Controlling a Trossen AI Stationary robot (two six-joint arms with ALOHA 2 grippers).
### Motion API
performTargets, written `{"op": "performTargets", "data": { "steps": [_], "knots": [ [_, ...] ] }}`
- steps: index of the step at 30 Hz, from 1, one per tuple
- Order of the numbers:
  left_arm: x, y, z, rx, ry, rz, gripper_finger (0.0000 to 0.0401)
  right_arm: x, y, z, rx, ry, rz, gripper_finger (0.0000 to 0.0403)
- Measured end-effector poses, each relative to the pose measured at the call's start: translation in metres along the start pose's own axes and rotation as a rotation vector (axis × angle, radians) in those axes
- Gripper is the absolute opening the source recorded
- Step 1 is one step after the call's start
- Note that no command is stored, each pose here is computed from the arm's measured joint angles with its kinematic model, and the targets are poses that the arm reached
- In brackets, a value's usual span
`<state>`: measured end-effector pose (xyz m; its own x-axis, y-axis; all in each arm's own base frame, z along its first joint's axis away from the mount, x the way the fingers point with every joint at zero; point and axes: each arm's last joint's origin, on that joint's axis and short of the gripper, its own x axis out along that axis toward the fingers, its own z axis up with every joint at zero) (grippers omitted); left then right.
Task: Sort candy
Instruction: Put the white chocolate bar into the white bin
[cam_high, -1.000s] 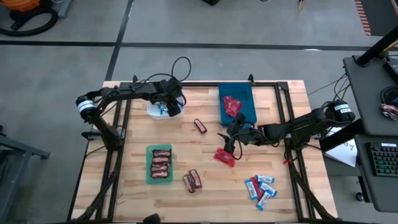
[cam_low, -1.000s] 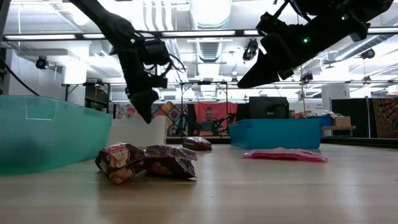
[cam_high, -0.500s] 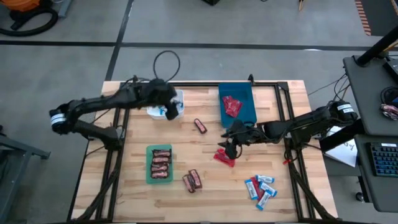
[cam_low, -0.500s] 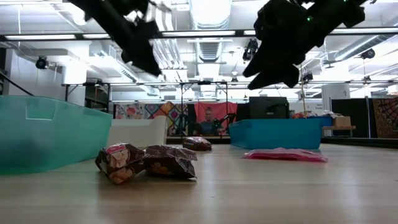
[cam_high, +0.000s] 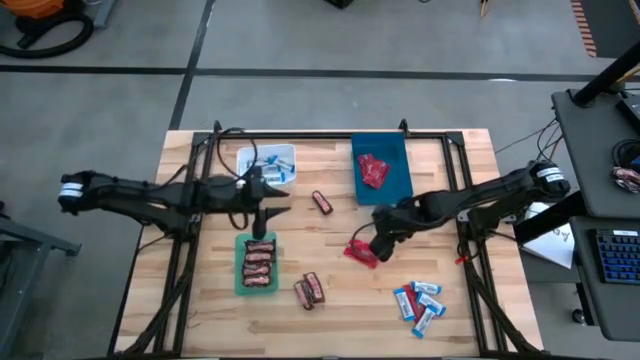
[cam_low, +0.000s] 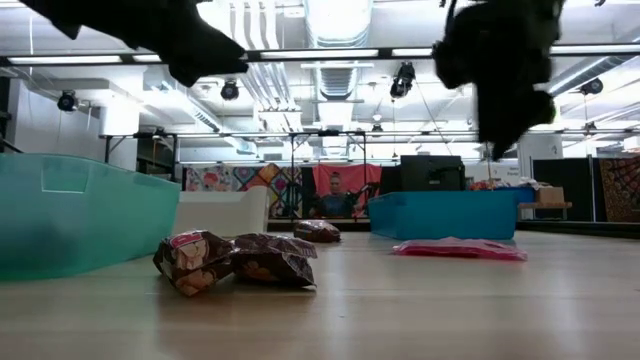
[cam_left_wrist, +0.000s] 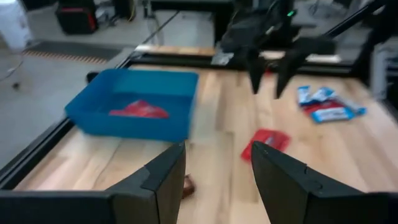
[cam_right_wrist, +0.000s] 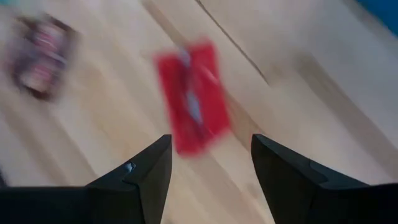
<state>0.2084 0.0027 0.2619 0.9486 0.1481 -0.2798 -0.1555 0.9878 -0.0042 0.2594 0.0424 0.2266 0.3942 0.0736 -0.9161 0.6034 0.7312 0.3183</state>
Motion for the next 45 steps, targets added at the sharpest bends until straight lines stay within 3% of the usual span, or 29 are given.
{"op": "performTargets", "data": {
  "steps": [6, 12, 16, 23, 29, 37, 45],
  "knots": [
    [-0.003, -0.004, -0.007, -0.003, -0.029, -0.022, 0.0166, -0.011, 0.005, -0.016, 0.091, 0.224, -0.213, 0.0210],
    [0.000, -0.004, -0.007, 0.015, -0.028, -0.021, 0.0166, -0.002, 0.022, -0.045, 0.234, 0.372, -0.210, 0.0210],
    [0.001, -0.004, -0.005, 0.037, -0.036, -0.021, 0.0166, 0.005, 0.034, -0.076, 0.268, 0.464, -0.248, 0.0210],
    [0.006, -0.005, -0.007, 0.105, -0.033, -0.020, 0.0166, 0.012, 0.047, -0.123, -0.041, 0.555, -0.269, 0.0210],
    [0.009, -0.006, -0.008, 0.119, -0.025, -0.019, 0.0166, 0.029, 0.044, -0.140, -0.174, 0.557, -0.335, 0.0210],
    [0.013, -0.006, -0.010, 0.123, -0.022, -0.019, 0.0166, 0.052, 0.032, -0.147, -0.250, 0.588, -0.410, 0.0210],
    [0.014, -0.007, -0.010, 0.123, -0.021, -0.020, 0.0166, 0.070, 0.023, -0.151, -0.265, 0.537, -0.383, 0.0193]
  ]
}}
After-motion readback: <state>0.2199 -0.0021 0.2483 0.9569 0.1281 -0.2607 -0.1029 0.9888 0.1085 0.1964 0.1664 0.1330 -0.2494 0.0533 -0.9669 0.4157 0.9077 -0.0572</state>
